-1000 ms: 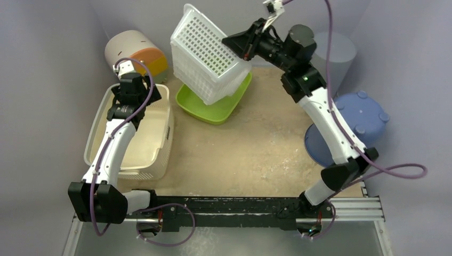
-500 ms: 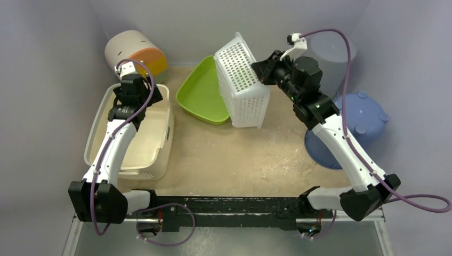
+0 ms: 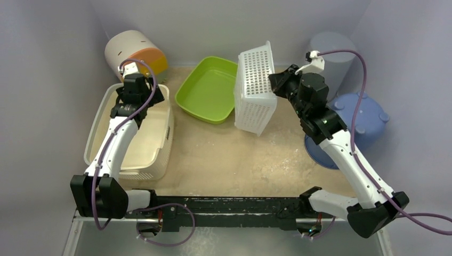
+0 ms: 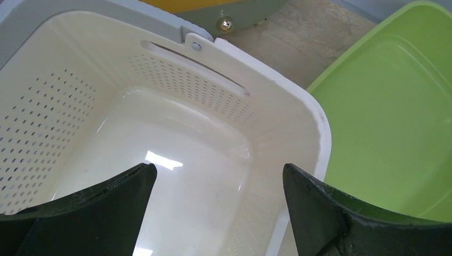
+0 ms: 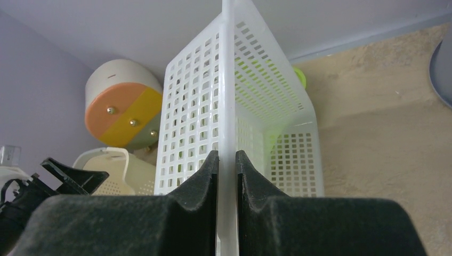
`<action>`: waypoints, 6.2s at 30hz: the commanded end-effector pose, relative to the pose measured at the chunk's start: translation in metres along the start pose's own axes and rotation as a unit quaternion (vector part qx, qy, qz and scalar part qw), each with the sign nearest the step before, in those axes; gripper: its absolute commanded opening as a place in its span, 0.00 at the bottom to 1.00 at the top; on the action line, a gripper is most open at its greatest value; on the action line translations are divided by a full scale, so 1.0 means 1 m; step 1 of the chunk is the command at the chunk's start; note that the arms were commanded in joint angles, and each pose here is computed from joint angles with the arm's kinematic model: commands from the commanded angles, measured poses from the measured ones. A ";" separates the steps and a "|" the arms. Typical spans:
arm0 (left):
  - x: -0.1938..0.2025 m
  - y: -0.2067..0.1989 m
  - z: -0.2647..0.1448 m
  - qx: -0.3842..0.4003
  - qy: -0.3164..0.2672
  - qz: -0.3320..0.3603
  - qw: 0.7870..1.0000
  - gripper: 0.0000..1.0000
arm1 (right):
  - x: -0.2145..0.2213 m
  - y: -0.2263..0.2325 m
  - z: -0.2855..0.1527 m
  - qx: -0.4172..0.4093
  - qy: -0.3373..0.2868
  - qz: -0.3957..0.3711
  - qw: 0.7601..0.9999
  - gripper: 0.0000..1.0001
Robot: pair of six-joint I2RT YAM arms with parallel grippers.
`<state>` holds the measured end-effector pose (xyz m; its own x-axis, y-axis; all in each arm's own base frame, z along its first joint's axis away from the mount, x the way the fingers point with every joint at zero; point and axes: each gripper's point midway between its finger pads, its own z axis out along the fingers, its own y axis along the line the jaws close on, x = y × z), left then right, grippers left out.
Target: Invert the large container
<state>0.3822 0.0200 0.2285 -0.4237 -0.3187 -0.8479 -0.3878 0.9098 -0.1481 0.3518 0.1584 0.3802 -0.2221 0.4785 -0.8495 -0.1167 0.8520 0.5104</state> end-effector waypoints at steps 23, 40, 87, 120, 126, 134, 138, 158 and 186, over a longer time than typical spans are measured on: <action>-0.011 -0.006 0.012 0.002 -0.019 -0.017 1.000 0.90 | 0.139 -0.153 0.018 0.249 0.181 -0.010 0.951 0.47; -0.014 -0.007 0.009 0.006 -0.020 -0.018 1.000 0.90 | 0.088 -0.114 0.065 0.162 0.127 -0.090 0.974 0.58; -0.002 -0.006 0.002 0.023 -0.021 -0.015 0.999 0.90 | 0.272 -0.049 0.087 -0.083 0.354 -0.249 0.898 0.61; -0.022 -0.013 0.006 0.025 -0.031 -0.010 0.999 0.90 | 0.248 0.140 0.118 -0.325 0.208 -0.457 0.801 0.65; -0.024 -0.012 0.006 0.021 -0.034 -0.011 0.999 0.90 | 0.275 0.152 0.125 -0.348 0.211 -0.474 0.781 0.68; -0.028 -0.009 0.001 0.014 -0.040 -0.015 0.999 0.90 | 0.322 0.132 0.147 -0.339 0.248 -0.484 0.768 0.69; -0.030 -0.009 0.000 0.013 -0.041 -0.015 0.999 0.91 | 0.334 0.125 0.157 -0.336 0.256 -0.481 0.768 0.69; -0.033 -0.003 -0.008 0.001 -0.042 -0.014 0.999 0.91 | 0.326 0.087 0.185 -0.313 0.297 -0.395 0.811 0.00; -0.051 0.010 -0.045 -0.005 -0.080 -0.029 0.996 0.91 | 0.069 0.189 0.080 -0.612 0.144 0.190 0.754 0.00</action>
<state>0.3628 0.0302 0.2668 -0.3355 -0.3159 -0.8875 -0.4160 0.8949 -0.1613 0.4124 0.3958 0.3896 -0.5773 0.3376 -0.7435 -0.8058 -0.0886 0.5855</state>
